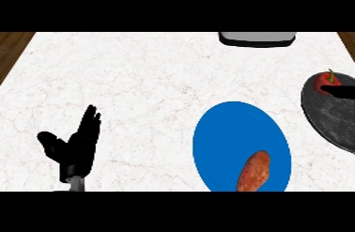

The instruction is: Pick the bell pepper from the plate and place it in the pan

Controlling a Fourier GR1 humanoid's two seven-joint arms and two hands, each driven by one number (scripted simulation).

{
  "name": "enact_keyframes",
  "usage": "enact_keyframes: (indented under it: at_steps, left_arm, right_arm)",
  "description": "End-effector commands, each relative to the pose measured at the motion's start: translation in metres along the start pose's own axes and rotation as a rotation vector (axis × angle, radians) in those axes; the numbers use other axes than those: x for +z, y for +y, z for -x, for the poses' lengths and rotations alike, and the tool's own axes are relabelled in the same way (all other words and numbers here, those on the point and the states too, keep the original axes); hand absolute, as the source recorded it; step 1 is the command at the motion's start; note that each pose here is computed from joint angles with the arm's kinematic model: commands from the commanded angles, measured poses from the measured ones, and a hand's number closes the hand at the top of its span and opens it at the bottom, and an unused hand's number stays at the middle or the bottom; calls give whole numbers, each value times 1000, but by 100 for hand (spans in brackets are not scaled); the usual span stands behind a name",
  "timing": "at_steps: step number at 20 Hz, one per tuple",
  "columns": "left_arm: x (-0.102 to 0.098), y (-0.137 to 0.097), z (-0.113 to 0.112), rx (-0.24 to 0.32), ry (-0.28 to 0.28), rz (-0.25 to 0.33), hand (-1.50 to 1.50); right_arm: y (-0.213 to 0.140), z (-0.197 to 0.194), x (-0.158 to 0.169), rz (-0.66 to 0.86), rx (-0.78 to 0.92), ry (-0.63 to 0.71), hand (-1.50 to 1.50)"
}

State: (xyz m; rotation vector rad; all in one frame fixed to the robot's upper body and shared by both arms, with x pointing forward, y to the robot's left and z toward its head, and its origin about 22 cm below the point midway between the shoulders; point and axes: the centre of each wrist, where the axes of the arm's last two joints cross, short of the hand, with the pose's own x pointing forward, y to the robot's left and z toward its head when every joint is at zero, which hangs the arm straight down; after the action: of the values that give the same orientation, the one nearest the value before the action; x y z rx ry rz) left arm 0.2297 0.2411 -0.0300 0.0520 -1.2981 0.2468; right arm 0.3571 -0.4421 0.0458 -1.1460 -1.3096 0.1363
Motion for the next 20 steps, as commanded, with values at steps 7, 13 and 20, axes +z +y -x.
enact_keyframes:
  at_steps: [7,13,20]
  left_arm:
    - [15,19,21,-10,69,-30,0]
    - [15,6,4,2,53,-27,0]
    - [5,7,33,13,76,-54,0]
  right_arm:
    - [-49,49,-1,-23,-551,-4,-150]
    - [-94,91,12,-148,-650,-66,-150]
    - [-88,107,38,-221,-676,-111,-150]
